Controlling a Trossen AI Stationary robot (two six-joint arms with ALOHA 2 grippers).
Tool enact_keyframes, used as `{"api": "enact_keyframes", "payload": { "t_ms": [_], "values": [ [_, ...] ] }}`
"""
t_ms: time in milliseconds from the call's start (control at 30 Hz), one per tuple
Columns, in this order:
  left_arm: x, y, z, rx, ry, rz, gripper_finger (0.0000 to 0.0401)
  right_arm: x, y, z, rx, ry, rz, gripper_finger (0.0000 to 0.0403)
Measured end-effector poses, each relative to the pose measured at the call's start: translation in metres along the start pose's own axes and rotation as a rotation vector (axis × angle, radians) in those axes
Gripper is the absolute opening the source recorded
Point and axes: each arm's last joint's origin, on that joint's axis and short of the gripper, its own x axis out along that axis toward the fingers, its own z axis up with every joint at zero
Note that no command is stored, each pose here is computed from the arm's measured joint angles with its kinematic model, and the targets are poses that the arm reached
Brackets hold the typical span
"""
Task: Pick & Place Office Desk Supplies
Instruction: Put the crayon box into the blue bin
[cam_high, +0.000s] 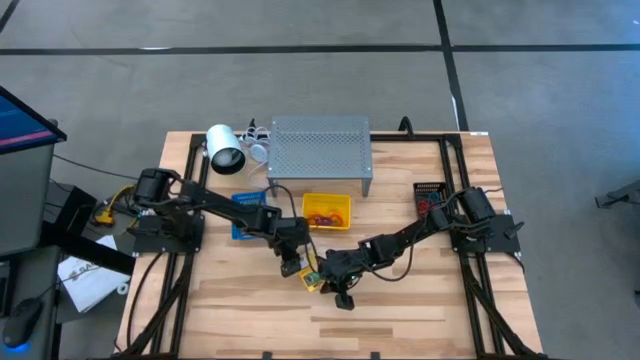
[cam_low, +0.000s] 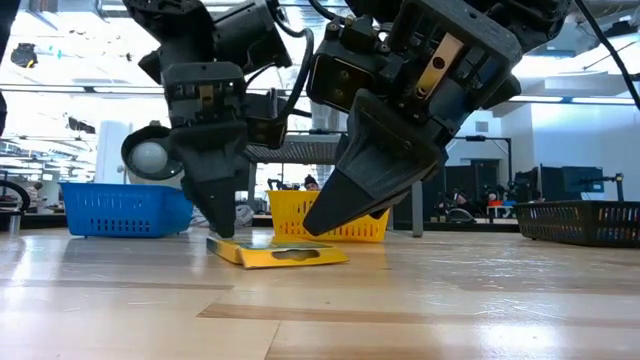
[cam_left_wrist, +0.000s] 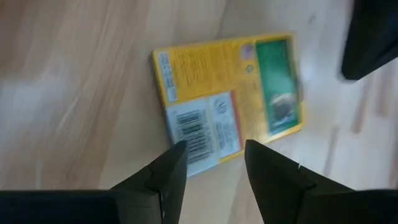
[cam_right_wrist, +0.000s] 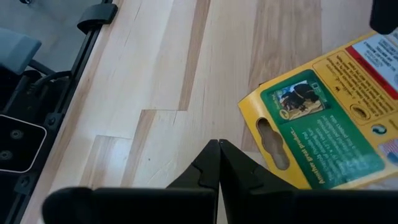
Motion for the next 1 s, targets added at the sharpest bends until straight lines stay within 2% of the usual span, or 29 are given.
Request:
{"api": "enact_keyframes", "payload": {
  "t_ms": [300, 633, 1000],
  "values": [
    [0.009, 0.001, 0.002, 0.002, -0.002, -0.009, 0.0159, 0.0, 0.001, 0.0, -0.002, 0.0, 0.006, 0.0],
    [-0.002, 0.009, 0.002, -0.033, 0.002, 0.035, 0.0159, 0.0, 0.001, 0.0, -0.001, 0.008, 0.023, 0.0],
    [-0.002, 0.008, 0.002, -0.044, -0.002, 0.023, 0.0159, 0.0, 0.001, 0.0, -0.005, 0.009, 0.023, 0.0]
  ]
}}
